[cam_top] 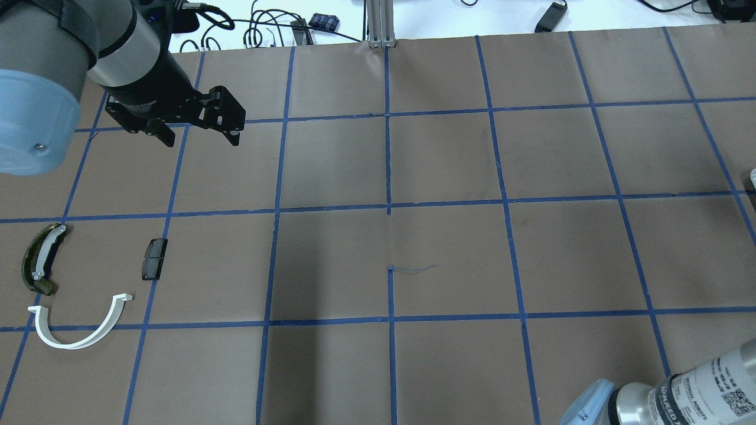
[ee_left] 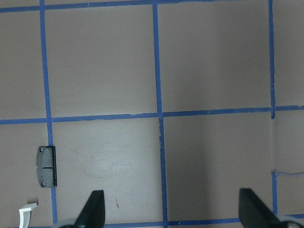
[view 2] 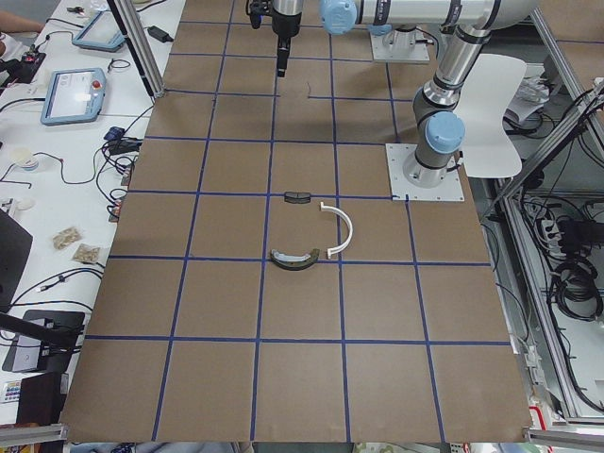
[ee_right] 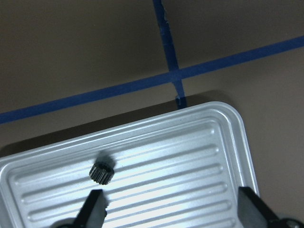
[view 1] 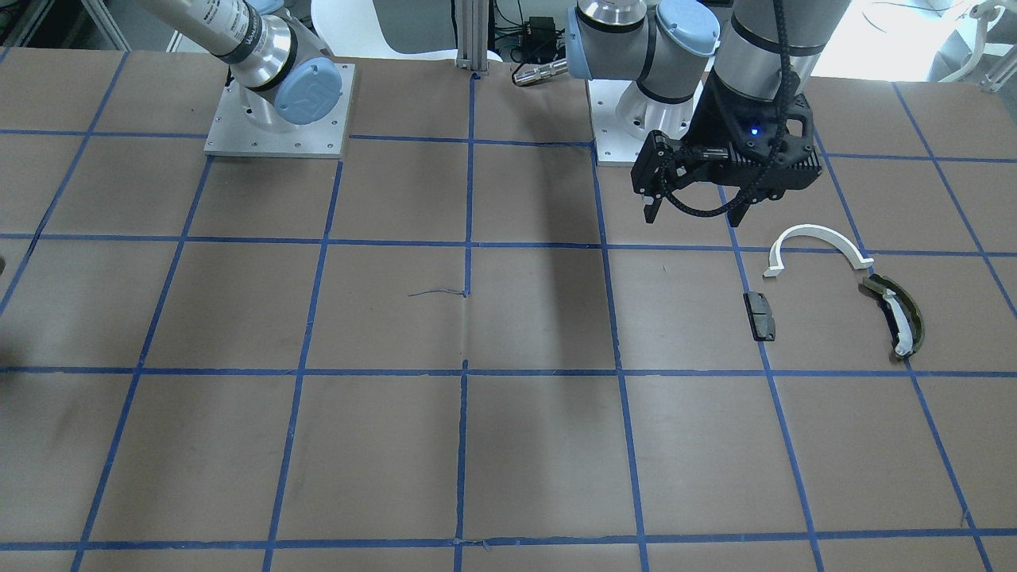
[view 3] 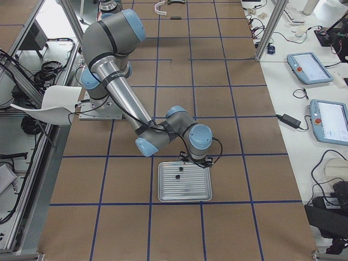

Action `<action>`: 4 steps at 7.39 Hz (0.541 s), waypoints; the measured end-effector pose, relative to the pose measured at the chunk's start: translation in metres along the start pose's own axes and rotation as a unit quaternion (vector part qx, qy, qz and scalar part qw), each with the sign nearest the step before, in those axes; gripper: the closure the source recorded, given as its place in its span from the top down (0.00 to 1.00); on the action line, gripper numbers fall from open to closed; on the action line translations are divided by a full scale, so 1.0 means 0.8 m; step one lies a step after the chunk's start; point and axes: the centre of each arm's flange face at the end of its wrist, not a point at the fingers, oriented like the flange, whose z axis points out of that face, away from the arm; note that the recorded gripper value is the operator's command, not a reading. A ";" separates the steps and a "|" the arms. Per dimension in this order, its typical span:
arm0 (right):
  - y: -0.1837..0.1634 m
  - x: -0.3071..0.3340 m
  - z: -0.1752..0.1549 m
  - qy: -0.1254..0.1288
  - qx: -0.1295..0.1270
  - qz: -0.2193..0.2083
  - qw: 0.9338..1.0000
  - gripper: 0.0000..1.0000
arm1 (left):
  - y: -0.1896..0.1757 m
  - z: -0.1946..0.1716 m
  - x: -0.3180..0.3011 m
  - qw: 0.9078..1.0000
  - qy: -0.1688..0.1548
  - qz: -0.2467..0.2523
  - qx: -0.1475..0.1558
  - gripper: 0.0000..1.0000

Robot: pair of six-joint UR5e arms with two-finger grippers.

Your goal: Place bearing gear from tray to pile

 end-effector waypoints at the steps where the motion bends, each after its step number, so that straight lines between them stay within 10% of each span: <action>1: 0.002 -0.007 0.014 -0.004 0.008 -0.011 1.000 1.00 | 0.000 0.000 0.000 1.000 0.000 0.000 0.000 1.00; 4: 0.017 -0.047 0.056 -0.009 0.016 -0.011 1.000 0.96 | 0.000 0.001 0.000 1.000 0.000 0.000 -0.001 1.00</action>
